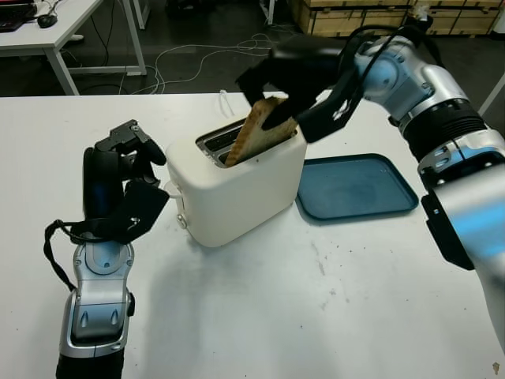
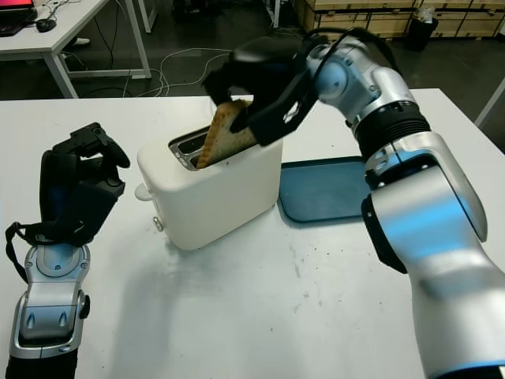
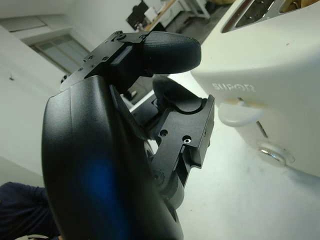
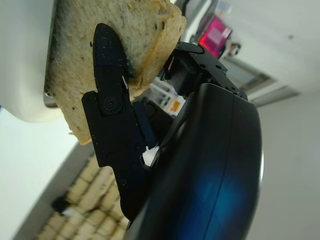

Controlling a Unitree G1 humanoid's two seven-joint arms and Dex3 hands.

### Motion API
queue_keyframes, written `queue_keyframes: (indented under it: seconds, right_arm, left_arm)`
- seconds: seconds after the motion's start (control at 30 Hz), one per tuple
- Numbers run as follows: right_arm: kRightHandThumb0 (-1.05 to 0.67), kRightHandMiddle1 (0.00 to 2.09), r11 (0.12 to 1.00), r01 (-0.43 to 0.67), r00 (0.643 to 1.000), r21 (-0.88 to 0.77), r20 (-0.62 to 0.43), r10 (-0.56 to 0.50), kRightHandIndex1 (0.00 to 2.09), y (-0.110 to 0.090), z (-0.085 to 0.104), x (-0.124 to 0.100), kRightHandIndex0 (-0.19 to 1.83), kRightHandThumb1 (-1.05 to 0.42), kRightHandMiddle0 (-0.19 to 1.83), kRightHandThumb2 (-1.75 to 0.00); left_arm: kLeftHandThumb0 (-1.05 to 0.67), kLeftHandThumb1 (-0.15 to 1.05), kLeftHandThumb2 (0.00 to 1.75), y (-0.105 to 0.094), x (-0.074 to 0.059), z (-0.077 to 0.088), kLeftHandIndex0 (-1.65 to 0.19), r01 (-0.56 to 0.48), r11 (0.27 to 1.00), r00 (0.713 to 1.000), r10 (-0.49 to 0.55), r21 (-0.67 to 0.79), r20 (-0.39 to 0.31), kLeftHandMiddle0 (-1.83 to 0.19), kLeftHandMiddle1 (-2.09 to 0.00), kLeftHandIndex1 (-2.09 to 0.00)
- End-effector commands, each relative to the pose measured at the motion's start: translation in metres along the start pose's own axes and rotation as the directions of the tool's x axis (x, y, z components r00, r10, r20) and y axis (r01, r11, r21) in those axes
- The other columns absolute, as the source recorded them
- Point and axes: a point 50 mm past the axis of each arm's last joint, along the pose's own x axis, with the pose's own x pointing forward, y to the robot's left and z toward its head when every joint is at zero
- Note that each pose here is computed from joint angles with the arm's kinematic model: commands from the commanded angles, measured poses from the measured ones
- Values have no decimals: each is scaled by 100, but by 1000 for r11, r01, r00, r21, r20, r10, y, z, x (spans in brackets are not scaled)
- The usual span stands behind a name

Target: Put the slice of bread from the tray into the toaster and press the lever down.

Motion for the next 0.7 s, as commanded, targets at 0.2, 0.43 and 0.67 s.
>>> queue_keyframes:
  seconds: [0.2, 0.43, 0.67]
  right_arm:
    - [-52, 175, 946, -24, 999, -324, 32, 36, 175, -4, 13, 8, 119, -92, 92, -32]
    - [-72, 151, 956, -2, 1000, -294, 15, 6, 171, -6, 7, 7, 103, -92, 77, -31]
    - [-100, 20, 983, -52, 999, -177, -3, 52, 81, -16, 6, 3, 4, -92, 40, -12]
  left_arm:
    - [15, 82, 104, 1, -1, 1, -76, -4, 1000, 1000, 4, -7, 4, -117, -175, -175]
    - [16, 82, 103, 1, 1, 2, -76, -1, 1000, 1000, 1, 11, 7, -118, -175, -175]
    - [16, 83, 102, 0, 2, 3, -75, 9, 1000, 1000, -9, -7, 4, -118, -175, -175]
